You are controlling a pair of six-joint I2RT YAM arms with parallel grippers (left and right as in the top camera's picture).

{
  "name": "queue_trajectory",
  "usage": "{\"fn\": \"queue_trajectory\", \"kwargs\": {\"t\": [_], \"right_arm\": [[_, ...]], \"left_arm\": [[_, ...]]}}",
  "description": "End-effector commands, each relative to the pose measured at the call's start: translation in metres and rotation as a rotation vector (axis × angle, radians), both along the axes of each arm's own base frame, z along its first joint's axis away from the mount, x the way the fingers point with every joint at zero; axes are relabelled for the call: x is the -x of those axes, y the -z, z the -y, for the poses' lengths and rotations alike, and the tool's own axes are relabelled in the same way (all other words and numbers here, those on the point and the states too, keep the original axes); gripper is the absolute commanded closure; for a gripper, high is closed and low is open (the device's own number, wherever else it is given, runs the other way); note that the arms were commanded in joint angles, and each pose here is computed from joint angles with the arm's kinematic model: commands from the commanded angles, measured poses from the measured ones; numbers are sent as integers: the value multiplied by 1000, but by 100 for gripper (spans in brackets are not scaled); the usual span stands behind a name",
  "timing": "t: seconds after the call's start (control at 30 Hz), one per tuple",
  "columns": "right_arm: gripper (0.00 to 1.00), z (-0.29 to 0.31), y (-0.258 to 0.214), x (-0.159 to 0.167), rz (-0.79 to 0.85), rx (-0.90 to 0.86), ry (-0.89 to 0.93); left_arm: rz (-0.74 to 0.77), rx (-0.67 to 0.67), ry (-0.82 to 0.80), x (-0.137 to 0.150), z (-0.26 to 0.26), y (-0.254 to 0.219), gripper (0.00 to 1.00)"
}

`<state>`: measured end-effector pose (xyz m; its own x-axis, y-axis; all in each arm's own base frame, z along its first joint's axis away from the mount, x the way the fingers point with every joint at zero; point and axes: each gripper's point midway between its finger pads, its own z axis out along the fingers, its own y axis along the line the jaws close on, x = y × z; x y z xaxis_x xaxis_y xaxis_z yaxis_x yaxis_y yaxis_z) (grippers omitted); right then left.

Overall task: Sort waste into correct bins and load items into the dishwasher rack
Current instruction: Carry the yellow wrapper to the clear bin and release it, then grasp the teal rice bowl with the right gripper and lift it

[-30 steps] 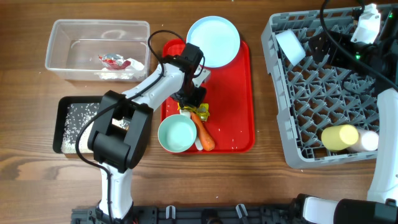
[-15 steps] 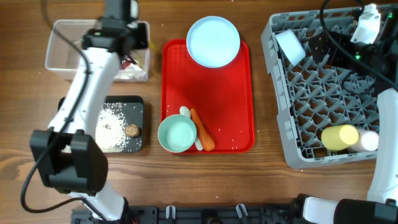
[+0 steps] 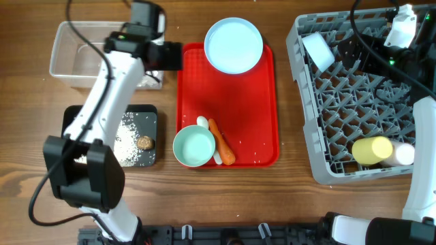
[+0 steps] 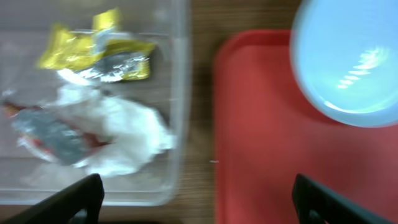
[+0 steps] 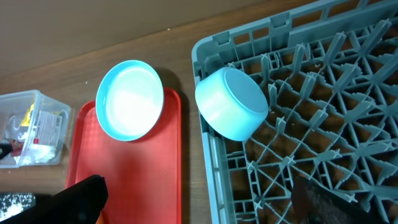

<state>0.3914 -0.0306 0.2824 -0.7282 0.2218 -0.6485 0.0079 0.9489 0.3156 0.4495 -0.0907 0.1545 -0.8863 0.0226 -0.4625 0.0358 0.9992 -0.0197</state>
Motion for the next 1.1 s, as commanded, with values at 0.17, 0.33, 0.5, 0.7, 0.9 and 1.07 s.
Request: {"fn": "queue_trajectory", "kwargs": {"t": [0.17, 0.33, 0.5, 0.7, 0.9, 1.07], "right_arm": [[1, -61, 17, 3, -40, -46, -200], [2, -128, 65, 8, -142, -2, -380], [5, -152, 64, 11, -148, -97, -445], [12, -238, 113, 63, -258, 23, -644], [24, -274, 134, 87, -327, -2, -733], [35, -310, 174, 117, -436, 38, -850]], "left_arm": [[-169, 62, 123, 68, 77, 3, 11], [-243, 119, 145, 84, 86, 6, 14], [-384, 54, -57, 116, 60, 30, 25], [-341, 152, -322, 86, 17, 30, 21], [-338, 141, -307, 85, 13, 30, 25], [-324, 148, -307, 81, 14, 29, 24]]}}
